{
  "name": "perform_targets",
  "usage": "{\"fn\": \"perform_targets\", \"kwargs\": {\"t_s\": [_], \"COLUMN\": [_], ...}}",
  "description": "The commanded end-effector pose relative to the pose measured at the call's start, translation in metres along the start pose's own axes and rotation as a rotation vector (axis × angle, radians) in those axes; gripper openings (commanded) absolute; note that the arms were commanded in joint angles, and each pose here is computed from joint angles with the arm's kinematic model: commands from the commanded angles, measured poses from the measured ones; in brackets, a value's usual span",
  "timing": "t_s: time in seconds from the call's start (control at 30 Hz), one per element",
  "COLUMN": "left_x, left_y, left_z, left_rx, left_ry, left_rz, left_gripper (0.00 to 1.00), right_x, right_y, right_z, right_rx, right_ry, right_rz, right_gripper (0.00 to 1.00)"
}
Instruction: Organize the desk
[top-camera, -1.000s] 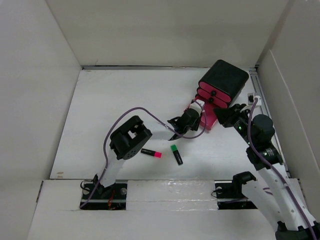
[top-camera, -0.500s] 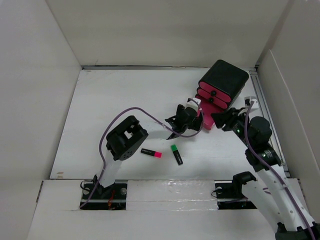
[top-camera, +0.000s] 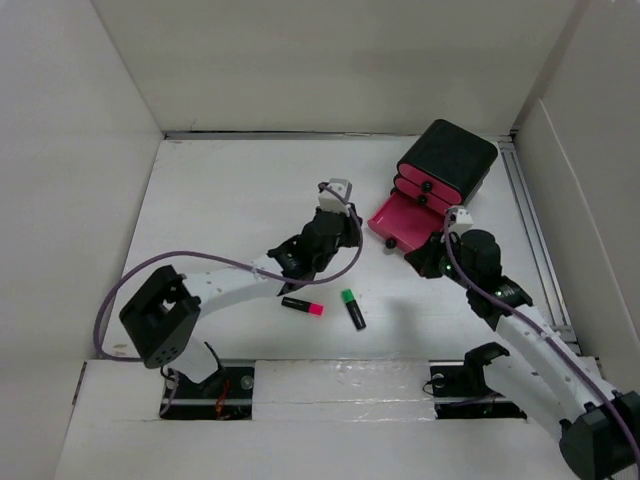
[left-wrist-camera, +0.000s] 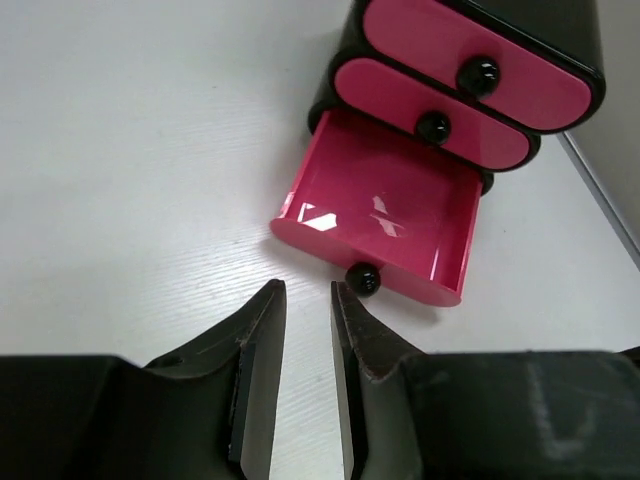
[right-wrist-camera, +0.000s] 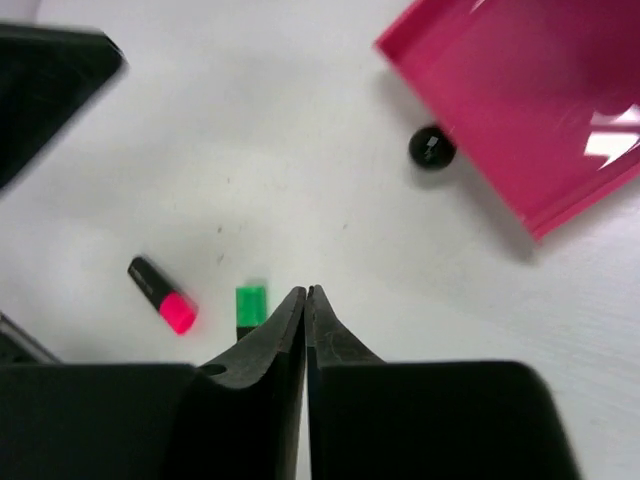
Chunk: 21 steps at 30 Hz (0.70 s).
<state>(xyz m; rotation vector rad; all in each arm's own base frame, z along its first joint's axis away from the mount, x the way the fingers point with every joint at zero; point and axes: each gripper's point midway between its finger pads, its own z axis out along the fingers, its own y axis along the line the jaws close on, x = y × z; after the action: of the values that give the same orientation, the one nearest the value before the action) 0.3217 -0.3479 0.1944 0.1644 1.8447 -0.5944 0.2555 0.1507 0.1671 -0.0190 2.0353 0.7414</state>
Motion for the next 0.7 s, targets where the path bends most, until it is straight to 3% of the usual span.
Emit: {"fn": "perform_targets", "kwargs": {"t_s": [0.0,0.03,0.07,0.17,0.27,0.4,0.67], "left_x": [-0.009,-0.006,-0.005,-0.006,-0.013,-0.021,-0.021], "left_y": [0.018,0.022,0.027,0.039,0.049,0.060,0.066], "left_z": [-0.019,-0.023,-0.032,-0.048,-0.062,-0.078,-0.093], "left_rx": [-0.031,-0.038,-0.043,-0.069,-0.088,-0.117,-0.114], "left_ry": [-0.036,-0.032,-0.033,-0.045,-0.075,-0.106,-0.105], "left_rz": [-0.093,-0.098,-0.102,-0.115,-0.131,-0.133,-0.146], "left_gripper": [0.21,0.22,0.23,0.24,0.25,0.28,0.31], "right_x": [0.008,0.032,0.035,0.080,0.116,0.142,0.154], "right_y": [0.022,0.033,0.041,0.053,0.059,0.055,0.055], "right_z": [0.014,0.021,0.025,0.038,0.047,0.055,0.072], "right_rx": [-0.046,-0.060,-0.062,-0.033,0.004,0.082,0.136], "right_ry": [0.041,0.124,0.142,0.287,0.381,0.404,0.419], "right_rz": [-0.054,-0.083,-0.104,-0.178,-0.224,-0.233,-0.261], "right_gripper": [0.13,0.18,0.31,0.50,0.56,0.61,0.62]}}
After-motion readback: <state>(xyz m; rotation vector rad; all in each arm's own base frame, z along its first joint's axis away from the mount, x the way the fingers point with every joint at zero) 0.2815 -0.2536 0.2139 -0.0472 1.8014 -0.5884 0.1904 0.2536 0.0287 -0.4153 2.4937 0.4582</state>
